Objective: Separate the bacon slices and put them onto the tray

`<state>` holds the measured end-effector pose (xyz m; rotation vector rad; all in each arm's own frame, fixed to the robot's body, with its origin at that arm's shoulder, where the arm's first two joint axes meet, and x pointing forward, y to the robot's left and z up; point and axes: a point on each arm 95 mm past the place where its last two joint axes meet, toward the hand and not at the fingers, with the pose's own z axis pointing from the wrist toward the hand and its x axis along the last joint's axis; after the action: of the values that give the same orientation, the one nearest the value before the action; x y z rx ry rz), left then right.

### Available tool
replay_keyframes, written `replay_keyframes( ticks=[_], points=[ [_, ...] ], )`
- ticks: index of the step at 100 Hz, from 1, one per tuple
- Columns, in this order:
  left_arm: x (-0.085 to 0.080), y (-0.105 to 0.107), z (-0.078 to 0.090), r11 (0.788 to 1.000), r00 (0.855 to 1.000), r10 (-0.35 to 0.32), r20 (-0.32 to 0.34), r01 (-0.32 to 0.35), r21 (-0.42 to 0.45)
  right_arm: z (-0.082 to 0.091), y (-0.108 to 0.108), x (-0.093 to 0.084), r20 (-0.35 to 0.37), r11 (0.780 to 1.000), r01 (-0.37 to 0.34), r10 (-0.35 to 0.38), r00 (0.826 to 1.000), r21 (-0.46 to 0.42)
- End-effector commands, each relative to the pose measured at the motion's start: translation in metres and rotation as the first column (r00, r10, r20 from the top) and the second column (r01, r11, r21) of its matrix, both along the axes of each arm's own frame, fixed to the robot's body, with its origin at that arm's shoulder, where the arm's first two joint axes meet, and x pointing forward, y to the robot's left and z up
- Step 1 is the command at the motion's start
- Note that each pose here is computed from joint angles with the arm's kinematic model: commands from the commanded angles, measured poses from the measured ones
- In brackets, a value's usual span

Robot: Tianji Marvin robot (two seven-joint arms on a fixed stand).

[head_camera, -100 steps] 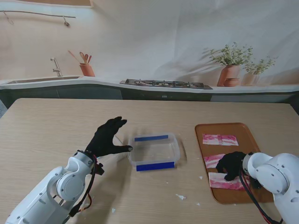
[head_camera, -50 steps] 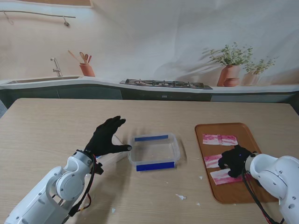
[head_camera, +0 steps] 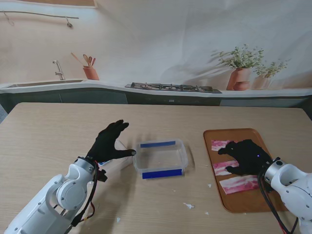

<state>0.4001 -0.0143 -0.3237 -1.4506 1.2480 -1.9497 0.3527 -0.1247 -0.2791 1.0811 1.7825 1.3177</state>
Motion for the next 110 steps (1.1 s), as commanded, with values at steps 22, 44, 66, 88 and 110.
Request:
replay_keyframes(
  ticks=[22,44,66,88,110],
  points=[
    [-0.003,-0.005,0.001,0.999,1.000,-0.002,-0.023,0.001,-0.049,-0.008,0.038,0.008,0.016,0.964,-0.015,0.011,1.000,0.265],
    [-0.001,-0.004,0.000,0.995,0.999,-0.004,-0.043,0.000,-0.098,-0.026,0.073,0.030,-0.001,0.837,0.021,-0.024,1.000,0.547],
    [-0.002,-0.008,-0.005,0.981,0.994,-0.011,-0.113,-0.012,-0.195,-0.048,0.104,0.052,-0.063,0.634,0.083,-0.053,0.997,0.769],
    [-0.003,-0.012,-0.013,0.967,0.981,-0.020,-0.191,-0.029,-0.252,-0.069,0.123,0.062,-0.184,0.500,0.190,-0.062,0.981,0.845],
    [-0.003,-0.012,-0.016,0.955,0.975,0.002,-0.221,-0.067,-0.287,-0.076,0.129,0.065,-0.207,0.523,0.203,-0.052,0.977,0.828]
  ],
)
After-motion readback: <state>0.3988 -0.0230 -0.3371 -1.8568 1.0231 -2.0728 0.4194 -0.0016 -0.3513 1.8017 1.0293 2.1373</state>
